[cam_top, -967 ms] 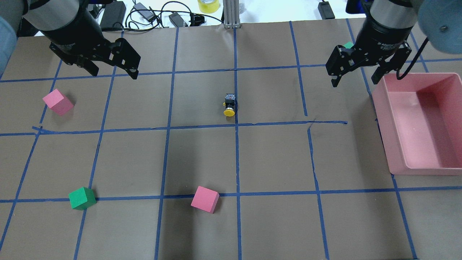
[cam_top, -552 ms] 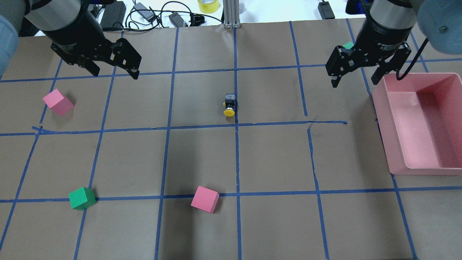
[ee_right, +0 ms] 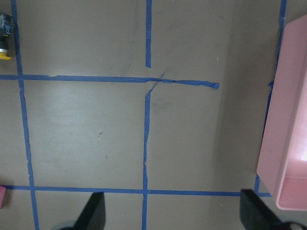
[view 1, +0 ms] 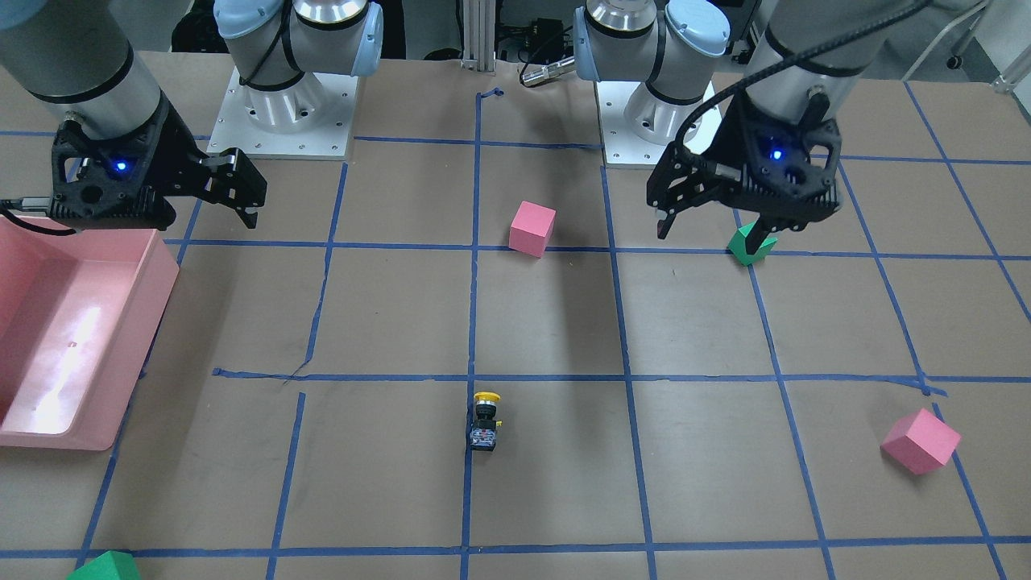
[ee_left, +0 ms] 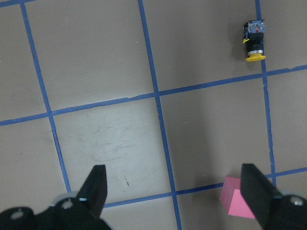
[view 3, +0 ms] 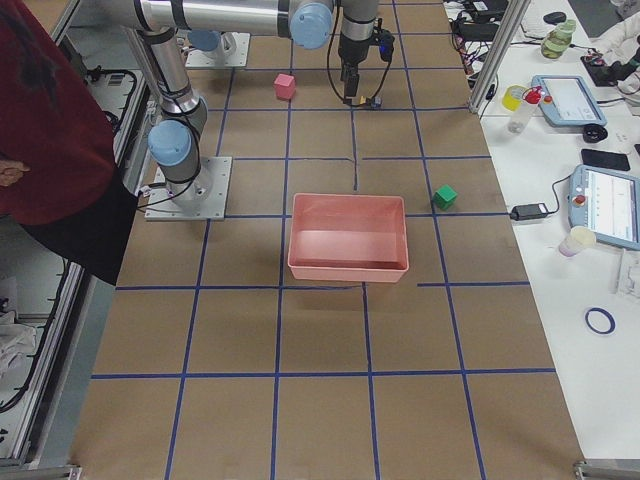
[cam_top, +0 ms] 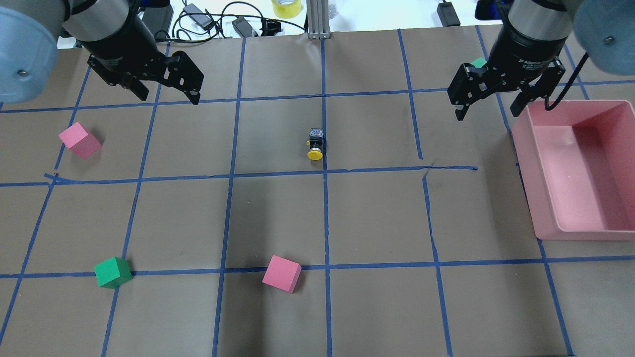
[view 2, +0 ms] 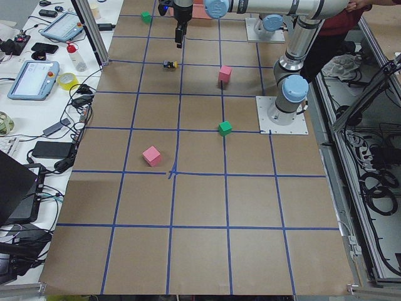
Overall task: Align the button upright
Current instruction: 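Reach the left gripper to the lying button and close on its body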
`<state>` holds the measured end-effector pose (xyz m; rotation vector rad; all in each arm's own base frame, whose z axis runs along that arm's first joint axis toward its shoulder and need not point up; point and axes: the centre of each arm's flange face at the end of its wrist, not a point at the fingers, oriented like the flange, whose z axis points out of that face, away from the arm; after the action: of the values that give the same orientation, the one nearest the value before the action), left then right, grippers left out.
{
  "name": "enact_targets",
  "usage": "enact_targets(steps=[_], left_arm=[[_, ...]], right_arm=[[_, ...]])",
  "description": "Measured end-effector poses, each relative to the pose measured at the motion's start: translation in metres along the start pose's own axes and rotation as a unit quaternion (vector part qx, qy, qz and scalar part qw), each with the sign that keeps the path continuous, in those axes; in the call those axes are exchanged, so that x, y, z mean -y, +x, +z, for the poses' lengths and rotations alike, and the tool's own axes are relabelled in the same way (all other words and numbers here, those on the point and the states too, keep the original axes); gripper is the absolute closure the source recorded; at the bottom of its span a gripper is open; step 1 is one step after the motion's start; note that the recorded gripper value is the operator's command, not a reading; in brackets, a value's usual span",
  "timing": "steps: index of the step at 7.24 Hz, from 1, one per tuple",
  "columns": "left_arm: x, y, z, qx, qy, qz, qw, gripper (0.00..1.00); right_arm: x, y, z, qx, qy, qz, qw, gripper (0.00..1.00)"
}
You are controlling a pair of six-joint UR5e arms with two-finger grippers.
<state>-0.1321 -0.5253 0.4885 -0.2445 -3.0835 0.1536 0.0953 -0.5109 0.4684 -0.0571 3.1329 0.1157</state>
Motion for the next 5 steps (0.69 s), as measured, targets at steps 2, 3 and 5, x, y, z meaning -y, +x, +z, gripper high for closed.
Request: enact_targets(steps=[2,3,5], left_arm=[[0.010,0.030,0.059,-0.022,0.042,-0.014,0.9988,0.00],[0.010,0.053,0.093,-0.029,0.077,-0.027,0.9963,0.00],[0.011,0.095,0.151,-0.027,0.132,-0.050,0.9897,0.00]], right_arm=[[0.000,0.000,0.000,0.000,0.000,0.000,1.0000,0.00],[0.000,0.001,0.000,0.000,0.000,0.001,1.0000,0.00],[0.000,0.000,0.000,0.000,0.000,0.000,1.0000,0.00]])
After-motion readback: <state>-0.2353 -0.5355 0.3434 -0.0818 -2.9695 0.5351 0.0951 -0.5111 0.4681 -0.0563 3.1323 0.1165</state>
